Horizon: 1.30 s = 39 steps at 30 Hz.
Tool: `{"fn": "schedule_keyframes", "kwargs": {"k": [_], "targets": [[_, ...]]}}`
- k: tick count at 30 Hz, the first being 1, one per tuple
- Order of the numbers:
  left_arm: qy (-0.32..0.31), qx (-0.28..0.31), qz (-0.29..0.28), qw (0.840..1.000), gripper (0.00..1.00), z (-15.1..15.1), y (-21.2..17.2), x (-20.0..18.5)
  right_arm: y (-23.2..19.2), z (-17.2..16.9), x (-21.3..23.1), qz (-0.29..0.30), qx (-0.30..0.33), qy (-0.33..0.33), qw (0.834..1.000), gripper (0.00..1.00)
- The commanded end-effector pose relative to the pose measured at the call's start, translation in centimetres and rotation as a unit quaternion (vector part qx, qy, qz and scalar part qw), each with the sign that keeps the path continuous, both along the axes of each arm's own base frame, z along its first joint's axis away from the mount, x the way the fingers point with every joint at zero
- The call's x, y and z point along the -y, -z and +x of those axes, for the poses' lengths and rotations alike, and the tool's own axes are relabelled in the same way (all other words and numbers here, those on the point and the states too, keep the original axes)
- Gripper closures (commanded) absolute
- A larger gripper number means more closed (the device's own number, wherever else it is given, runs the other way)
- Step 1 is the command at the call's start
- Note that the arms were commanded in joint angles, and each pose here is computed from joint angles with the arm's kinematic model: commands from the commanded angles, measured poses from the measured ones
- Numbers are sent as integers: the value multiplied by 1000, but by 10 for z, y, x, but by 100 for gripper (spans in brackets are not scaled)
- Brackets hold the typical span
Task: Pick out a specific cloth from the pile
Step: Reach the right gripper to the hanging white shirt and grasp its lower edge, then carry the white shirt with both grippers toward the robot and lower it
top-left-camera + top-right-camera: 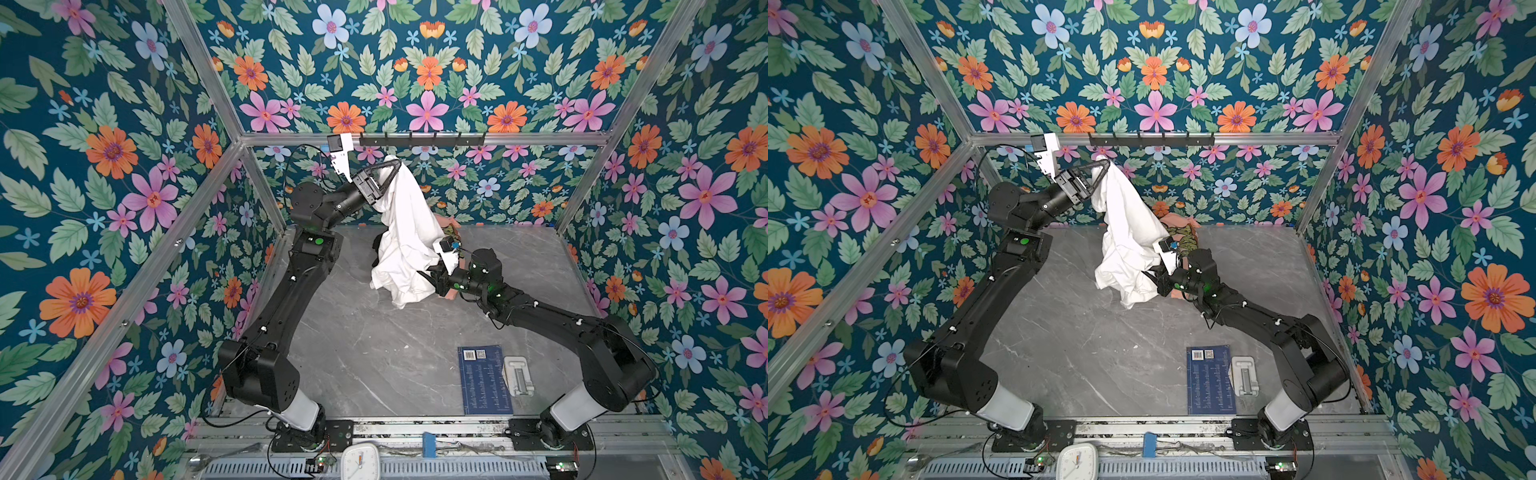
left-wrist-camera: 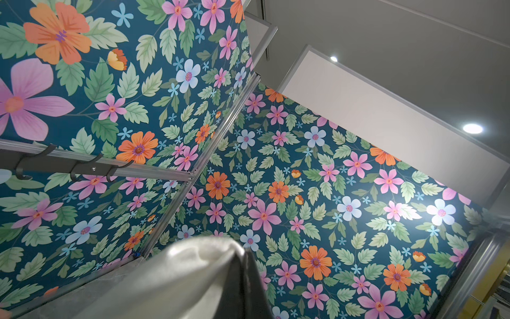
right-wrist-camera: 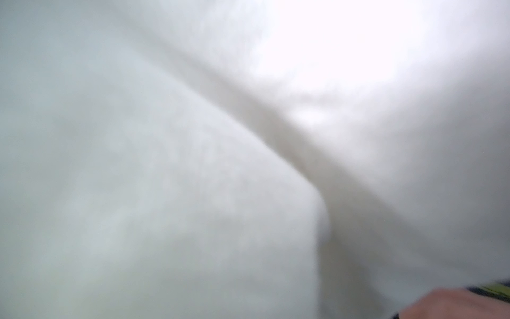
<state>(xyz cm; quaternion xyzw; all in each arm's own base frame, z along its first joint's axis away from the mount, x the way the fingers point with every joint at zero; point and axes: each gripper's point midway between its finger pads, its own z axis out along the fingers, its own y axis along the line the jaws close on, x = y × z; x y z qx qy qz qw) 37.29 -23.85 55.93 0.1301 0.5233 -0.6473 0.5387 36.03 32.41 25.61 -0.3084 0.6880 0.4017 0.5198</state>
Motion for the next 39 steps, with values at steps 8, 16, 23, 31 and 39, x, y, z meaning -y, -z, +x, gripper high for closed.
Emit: {"fn": "schedule_keyframes", "kwargs": {"k": [8, 16, 23, 31, 39], "targets": [[-9, 16, 4, 1000, 100, -14, -5, -11, -37, -16, 21, -5, 42, 28, 999, 94], [-17, 10, 27, 999, 100, -27, -1, -15, -66, -35, 38, -7, 63, 43, 997, 95], [-17, -6, 45, 999, 100, -40, 10, -18, -83, -55, 53, -7, 72, 49, 996, 95], [-24, -24, 65, 997, 100, -62, 18, -25, -77, -85, 44, -39, 65, 29, 997, 96], [-33, -42, 79, 995, 100, -85, 23, -33, -86, -122, 34, -41, 62, 2, 997, 97]]}}
